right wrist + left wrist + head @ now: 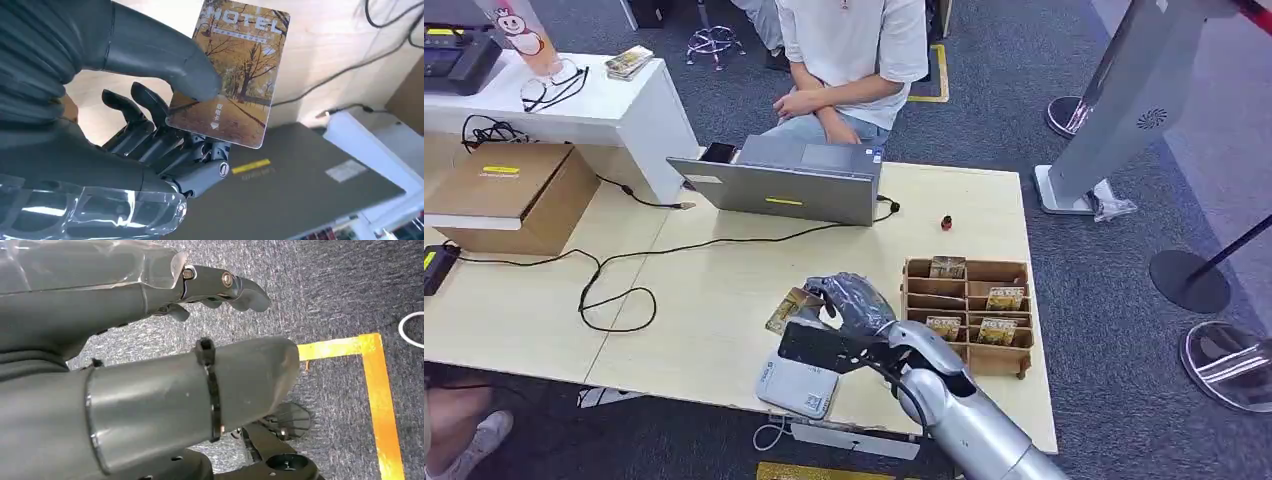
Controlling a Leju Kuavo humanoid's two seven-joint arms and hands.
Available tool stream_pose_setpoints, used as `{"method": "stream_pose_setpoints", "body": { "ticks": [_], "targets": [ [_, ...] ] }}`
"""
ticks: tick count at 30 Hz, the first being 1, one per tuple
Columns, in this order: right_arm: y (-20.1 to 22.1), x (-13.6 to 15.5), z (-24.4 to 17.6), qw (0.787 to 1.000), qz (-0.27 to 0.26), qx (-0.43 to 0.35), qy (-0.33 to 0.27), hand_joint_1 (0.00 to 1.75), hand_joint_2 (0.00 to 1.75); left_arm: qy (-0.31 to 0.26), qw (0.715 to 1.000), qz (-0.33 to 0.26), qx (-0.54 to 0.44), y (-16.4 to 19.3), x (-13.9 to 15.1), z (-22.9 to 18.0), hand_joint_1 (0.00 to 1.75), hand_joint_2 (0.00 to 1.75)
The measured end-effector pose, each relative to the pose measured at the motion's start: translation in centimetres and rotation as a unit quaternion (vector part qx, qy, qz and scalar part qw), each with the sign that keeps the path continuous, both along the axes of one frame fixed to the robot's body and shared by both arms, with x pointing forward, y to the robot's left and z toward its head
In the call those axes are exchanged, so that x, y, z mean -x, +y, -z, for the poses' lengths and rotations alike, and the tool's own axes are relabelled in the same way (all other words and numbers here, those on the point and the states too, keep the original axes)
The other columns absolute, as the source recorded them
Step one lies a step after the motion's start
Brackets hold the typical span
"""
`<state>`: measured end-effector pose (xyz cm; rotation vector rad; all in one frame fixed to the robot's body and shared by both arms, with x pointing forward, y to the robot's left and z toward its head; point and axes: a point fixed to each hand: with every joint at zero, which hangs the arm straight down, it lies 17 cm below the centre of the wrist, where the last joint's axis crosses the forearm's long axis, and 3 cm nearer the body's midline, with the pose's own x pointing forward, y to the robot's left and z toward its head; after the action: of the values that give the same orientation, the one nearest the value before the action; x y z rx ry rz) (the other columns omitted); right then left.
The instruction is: Pass the card to the sensor for recognition and then transmit it.
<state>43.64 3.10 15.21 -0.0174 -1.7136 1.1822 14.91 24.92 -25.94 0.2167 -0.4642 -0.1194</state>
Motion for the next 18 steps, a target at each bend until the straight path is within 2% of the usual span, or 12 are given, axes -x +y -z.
{"method": "stream_pose_setpoints", "body": {
  "ticks": [6,18],
  "targets": [
    [-1.1,-0.1,-3.2,0.998,0.019,-0.032,-0.060,1.75,1.75,-0.005,1.000,-0.003,-0.002,0.1,0.1,0.0,0.00,0.00],
    [-3.0,0.5,-8.1,0.985,0.046,-0.085,-0.139,1.75,1.75,-0.005,1.000,-0.005,-0.007,0.0,0.7,0.0,0.00,0.00]
  ]
}}
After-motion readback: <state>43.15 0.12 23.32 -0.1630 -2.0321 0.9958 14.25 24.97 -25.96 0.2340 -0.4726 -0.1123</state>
